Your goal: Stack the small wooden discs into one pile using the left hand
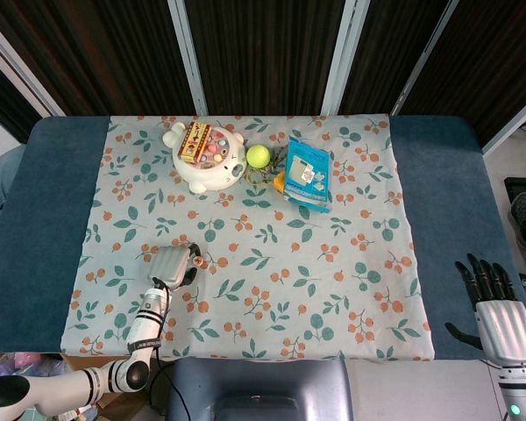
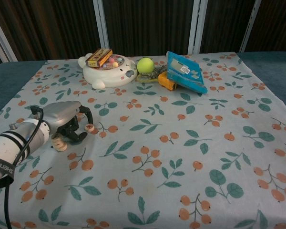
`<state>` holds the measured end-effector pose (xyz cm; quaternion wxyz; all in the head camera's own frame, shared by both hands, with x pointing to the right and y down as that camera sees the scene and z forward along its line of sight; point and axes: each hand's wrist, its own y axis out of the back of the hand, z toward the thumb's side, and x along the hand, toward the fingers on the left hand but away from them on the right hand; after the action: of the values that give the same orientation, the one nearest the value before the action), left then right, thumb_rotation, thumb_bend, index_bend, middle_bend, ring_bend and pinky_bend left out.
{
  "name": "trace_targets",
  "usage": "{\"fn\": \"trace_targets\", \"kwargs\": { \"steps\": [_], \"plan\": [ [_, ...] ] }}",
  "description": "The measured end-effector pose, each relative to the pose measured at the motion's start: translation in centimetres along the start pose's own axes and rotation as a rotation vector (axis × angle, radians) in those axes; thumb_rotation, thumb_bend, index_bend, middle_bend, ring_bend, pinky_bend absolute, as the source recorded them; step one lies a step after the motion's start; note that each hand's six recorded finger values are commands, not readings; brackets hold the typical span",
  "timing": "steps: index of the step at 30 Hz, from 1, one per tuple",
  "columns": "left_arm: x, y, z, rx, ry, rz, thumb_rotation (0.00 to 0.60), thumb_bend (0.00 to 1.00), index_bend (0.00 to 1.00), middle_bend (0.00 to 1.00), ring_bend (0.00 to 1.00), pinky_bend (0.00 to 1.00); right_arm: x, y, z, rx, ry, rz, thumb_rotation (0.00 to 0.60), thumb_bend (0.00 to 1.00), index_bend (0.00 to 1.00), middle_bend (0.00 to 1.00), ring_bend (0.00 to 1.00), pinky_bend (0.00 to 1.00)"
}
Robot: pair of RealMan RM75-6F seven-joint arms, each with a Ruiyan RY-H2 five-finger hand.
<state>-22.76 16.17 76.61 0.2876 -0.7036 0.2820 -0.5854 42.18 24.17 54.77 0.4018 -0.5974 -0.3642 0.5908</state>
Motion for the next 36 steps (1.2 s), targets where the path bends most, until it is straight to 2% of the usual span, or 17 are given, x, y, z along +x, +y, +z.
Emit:
{"fn": "trace_targets", "kwargs": {
  "steps": [12, 18, 24, 31, 36],
  "plan": [
    [-0.1, -0.2, -0.1, -0.001, 0.001, 0.006, 0.6, 0.38, 0.51, 1.0, 1.0, 1.0, 0.0, -0.1, 0.0, 0.001, 0.0, 0.003, 0.6, 0.12, 0.0, 0.0, 0.0, 0.0],
    [-0.2, 0.1, 0.1, -0.003, -0.008, 0.015, 0.6, 0.38, 0.53, 1.0, 1.0, 1.0, -0.1, 0.0, 0.0, 0.0, -0.001, 0.002, 0.6, 0.12, 0.0, 0.0, 0.0, 0.0],
    [-0.4, 1.4, 0.4, -0.021, -0.027, 0.037, 0.6, 0.38, 0.53, 1.0, 1.0, 1.0, -0.1, -0.1, 0.0, 0.004, -0.001, 0.007, 0.6, 0.12, 0.0, 0.0, 0.0, 0.0],
    [-1.8, 4.1, 1.0, -0.069, -0.068, 0.077, 0.6, 0.39, 0.53, 1.0, 1.0, 1.0, -0.1, -0.3, 0.2, 0.008, 0.0, 0.011, 0.6, 0.12, 0.0, 0.0, 0.0, 0.0],
    [-3.2, 5.9, 0.2, -0.098, -0.076, 0.076, 0.6, 0.38, 0.53, 1.0, 1.0, 1.0, -0.1, -0.3, 0.2, 0.011, 0.002, 0.013, 0.6, 0.12, 0.0, 0.0, 0.0, 0.0]
  ]
}}
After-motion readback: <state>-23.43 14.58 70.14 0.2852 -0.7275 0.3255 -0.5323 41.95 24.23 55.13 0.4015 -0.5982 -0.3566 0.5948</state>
